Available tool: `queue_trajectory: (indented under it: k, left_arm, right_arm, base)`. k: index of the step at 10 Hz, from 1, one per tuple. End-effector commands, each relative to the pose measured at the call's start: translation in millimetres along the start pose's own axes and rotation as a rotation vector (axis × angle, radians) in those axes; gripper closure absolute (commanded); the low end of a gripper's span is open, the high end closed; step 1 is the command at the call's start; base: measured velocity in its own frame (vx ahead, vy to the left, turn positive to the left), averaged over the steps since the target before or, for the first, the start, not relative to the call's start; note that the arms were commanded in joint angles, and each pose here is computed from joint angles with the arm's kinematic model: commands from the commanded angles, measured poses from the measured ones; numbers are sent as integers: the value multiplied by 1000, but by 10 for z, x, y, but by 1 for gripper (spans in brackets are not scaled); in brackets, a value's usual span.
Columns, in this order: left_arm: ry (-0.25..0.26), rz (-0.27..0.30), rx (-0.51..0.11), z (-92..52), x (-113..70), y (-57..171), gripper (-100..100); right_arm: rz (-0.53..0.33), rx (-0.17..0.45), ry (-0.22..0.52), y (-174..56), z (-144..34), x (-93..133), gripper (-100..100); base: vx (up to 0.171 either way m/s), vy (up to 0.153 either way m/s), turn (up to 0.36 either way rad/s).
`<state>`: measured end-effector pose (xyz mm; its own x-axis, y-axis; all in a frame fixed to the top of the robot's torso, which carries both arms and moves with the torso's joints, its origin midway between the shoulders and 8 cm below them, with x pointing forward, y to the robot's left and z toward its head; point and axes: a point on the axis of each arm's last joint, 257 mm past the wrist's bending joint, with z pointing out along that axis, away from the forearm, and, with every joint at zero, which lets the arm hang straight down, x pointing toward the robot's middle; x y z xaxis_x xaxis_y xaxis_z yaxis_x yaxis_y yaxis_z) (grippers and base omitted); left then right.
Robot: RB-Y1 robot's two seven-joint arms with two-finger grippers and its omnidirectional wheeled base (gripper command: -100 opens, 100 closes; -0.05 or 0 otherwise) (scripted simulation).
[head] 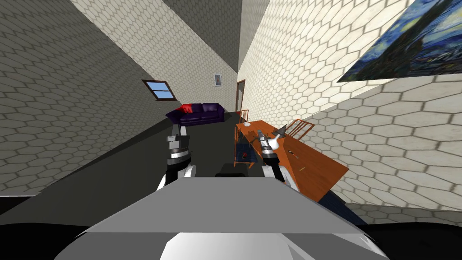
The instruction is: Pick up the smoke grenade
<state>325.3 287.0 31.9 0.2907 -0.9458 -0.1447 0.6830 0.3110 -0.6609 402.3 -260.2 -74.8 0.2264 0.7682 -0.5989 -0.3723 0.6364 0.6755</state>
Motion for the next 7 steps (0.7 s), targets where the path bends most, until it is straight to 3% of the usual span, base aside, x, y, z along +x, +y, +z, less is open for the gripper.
queue_trajectory:
  k: [1, 5, 7]
  left_arm:
    - [0, 0, 0, 0, 0, 0, 0]
    - [0, 0, 0, 0, 0, 0, 0]
    - [0, 0, 0, 0, 0, 0, 0]
  right_arm:
    - [-34, 33, 33, -136, -9, 123, -100]
    - [-133, 101, 126, -468, -82, 484, -100]
    - [-233, 153, 219, -747, -174, 823, -100]
  base:
    - [5, -16, 70]
    - [5, -11, 116]
    - [6, -13, 180]
